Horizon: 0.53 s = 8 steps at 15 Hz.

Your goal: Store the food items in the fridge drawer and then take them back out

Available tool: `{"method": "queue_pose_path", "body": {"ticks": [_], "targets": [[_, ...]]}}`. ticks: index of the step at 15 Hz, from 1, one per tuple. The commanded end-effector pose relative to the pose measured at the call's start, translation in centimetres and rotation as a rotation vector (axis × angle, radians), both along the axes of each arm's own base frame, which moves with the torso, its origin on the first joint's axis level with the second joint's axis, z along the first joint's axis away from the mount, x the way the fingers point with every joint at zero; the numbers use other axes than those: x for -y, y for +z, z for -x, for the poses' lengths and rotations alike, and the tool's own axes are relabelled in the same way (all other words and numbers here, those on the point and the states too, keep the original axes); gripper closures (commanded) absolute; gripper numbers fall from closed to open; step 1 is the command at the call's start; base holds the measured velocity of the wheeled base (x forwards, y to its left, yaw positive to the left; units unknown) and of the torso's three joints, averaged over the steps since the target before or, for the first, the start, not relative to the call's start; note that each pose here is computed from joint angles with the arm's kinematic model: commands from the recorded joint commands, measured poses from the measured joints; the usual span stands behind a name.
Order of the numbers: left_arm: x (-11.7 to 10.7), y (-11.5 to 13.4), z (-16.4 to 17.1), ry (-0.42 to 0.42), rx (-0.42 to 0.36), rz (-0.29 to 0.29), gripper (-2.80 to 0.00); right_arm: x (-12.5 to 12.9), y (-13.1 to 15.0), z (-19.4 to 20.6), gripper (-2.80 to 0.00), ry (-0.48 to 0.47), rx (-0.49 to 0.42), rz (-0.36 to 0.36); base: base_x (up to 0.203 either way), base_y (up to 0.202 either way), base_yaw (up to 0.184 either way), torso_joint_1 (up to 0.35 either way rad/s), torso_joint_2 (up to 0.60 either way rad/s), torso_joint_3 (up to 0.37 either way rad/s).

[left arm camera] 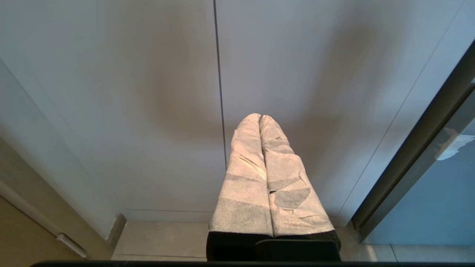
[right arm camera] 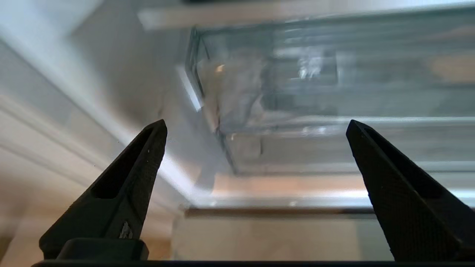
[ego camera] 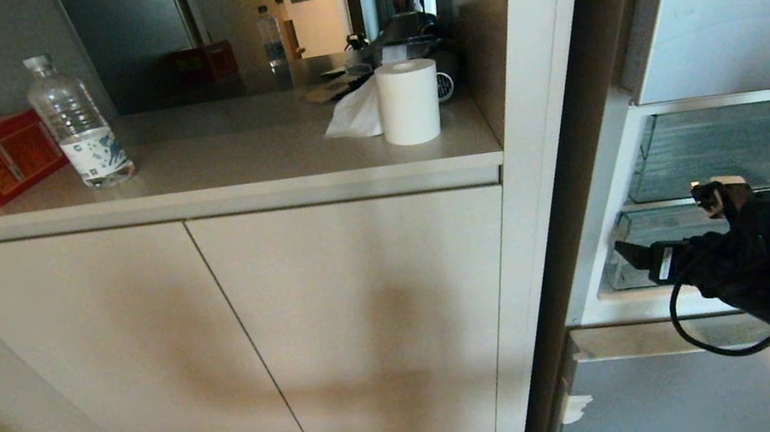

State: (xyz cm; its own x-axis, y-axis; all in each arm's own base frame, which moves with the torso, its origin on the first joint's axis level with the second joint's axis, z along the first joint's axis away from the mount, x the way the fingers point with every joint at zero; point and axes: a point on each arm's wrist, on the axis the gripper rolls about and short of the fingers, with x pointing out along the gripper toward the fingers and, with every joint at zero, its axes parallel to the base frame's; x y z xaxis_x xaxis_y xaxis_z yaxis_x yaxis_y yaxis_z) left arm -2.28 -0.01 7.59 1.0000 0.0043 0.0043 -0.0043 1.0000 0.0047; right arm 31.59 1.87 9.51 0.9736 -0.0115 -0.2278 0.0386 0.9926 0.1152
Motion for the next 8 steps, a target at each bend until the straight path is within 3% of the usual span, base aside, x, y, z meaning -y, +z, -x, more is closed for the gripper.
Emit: {"method": "queue_pose_path", "body": {"ticks": [1,8], "targets": [[0.0,-0.03,-0.02,0.0,-0.003,0.0,0.0,-0.35,-0.12,-0.61,-2.8,-0.006,0.01,0.002,0.0,0.0,0.0,0.0,0.0,0.0],[0.0,-0.04,-0.02,0.0,-0.003,0.0,0.0,-0.7,-0.48,-1.03,-2.8,-0.012,0.005,0.004,0.0,0.0,0.0,0.0,0.0,0.0]]}}
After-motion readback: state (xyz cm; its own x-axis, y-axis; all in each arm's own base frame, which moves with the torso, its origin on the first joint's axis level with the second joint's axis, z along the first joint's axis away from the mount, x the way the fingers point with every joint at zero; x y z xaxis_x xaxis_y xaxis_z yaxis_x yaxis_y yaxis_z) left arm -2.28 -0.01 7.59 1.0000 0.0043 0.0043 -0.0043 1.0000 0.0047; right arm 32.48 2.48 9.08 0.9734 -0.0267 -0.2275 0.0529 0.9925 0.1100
